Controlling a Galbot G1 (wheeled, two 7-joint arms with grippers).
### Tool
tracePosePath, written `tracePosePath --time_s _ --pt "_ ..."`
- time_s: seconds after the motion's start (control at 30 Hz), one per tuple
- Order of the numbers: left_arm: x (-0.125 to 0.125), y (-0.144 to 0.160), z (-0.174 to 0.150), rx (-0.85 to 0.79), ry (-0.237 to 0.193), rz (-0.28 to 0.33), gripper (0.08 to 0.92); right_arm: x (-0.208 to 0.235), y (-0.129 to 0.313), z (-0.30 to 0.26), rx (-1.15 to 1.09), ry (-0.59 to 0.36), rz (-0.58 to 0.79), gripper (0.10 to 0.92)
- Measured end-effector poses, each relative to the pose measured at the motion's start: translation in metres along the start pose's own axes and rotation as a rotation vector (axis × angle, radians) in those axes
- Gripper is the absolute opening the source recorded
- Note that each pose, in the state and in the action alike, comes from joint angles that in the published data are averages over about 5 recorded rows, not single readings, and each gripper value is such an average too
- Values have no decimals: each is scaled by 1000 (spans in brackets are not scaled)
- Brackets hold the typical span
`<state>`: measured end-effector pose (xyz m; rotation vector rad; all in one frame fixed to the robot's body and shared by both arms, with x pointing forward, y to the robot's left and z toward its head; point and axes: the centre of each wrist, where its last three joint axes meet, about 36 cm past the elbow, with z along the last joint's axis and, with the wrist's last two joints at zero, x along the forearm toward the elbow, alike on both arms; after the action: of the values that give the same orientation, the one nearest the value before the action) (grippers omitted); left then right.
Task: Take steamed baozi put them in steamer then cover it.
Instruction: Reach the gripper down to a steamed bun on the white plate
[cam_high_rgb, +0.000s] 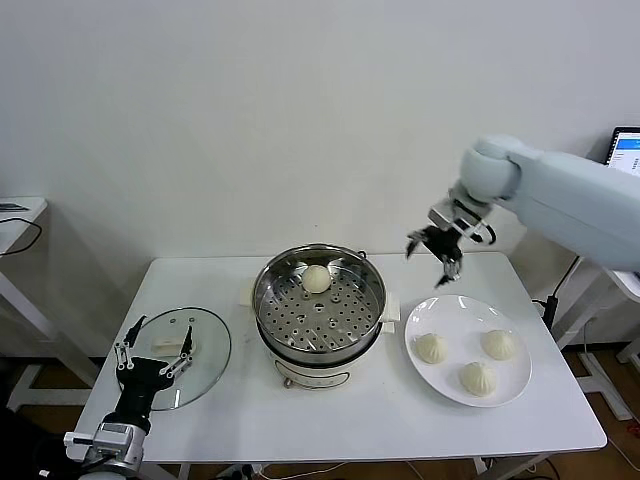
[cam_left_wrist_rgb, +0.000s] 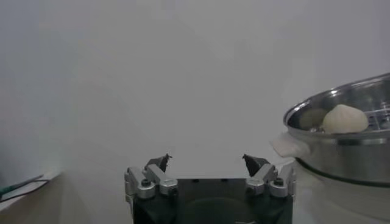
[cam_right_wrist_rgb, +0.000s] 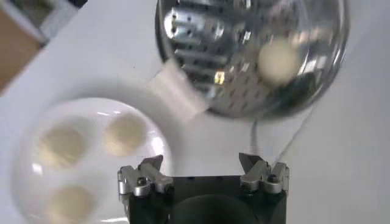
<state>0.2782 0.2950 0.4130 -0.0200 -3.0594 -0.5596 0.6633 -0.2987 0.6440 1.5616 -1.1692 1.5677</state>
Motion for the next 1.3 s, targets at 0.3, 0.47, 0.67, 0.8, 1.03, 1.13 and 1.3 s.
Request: tracePosePath --time_s 0.3,0.47,0.67,0.8,1.03,1.13,1.3 --pt "-1 -2 3 3 3 1 823 -58 32 23 -199 -22 -26 823" --pt "-2 -3 3 5 4 0 823 -84 44 31 -271 -20 -30 823" --pt "-2 -4 2 8 4 0 823 -110 54 38 -330 -14 -28 823" --pt "-1 -4 2 8 5 0 823 -126 59 39 -355 -12 -31 823" --pt "-1 -4 2 8 5 -3 823 -148 68 37 -376 -15 -46 823" --pt "-1 -5 2 8 5 -3 823 -155 70 37 -381 -15 -49 823" --pt "-2 -6 2 11 4 -3 823 -164 72 35 -385 -12 -50 823"
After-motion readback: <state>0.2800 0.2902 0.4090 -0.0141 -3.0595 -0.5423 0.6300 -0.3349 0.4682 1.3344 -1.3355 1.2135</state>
